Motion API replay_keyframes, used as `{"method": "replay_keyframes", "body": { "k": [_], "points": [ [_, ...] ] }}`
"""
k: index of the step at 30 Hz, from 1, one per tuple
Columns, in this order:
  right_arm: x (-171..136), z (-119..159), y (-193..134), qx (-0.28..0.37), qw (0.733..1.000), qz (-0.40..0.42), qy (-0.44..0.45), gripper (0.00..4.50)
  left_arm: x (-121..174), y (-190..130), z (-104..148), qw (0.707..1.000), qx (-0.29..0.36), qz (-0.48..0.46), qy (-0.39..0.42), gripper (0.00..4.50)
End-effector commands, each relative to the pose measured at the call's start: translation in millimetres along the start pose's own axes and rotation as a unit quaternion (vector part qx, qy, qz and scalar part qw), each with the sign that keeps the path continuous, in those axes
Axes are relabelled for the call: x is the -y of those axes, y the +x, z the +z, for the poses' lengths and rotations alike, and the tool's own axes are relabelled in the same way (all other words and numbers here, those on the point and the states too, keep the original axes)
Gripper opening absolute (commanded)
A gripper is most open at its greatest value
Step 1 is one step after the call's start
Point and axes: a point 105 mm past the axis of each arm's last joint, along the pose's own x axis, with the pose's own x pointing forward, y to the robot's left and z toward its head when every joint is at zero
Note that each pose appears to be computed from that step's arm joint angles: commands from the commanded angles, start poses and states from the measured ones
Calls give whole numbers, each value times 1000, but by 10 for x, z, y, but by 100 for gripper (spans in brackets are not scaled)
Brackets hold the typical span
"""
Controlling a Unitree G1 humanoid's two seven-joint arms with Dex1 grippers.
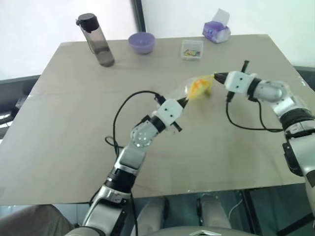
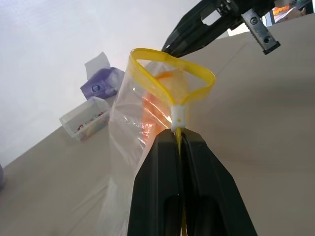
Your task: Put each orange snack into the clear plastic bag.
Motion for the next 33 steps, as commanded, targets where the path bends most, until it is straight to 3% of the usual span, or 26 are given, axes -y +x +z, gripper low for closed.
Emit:
{"method": "replay_keyframes", "body": {
  "k": [1, 6, 15, 19, 22, 23, 33],
  "points": [
    [77, 13, -210, -4, 999, 45, -2, 7, -152, 36, 218, 999, 37, 8, 16, 0],
    [101, 22, -493, -46, 992, 115, 23, 7, -337, 86, 348, 998, 52, 7, 25, 0],
    [551, 263, -649, -73, 993, 89, 18, 7, -346, 127, 381, 997, 51, -50, 13, 0],
    [532, 442, -616, -37, 993, 89, 73, 7, -316, 121, 343, 997, 47, -59, -1, 0],
    [472, 745, -432, 36, 984, 54, 165, 86, -276, 94, 312, 997, 42, -66, 0, 0],
    [452, 814, -402, 46, 982, 52, 177, 86, -272, 88, 310, 997, 41, -68, 3, 0],
    [260, 1220, -135, 101, 981, 52, 160, 86, -291, 45, 381, 991, 42, -84, 100, 0]
  ]
}}
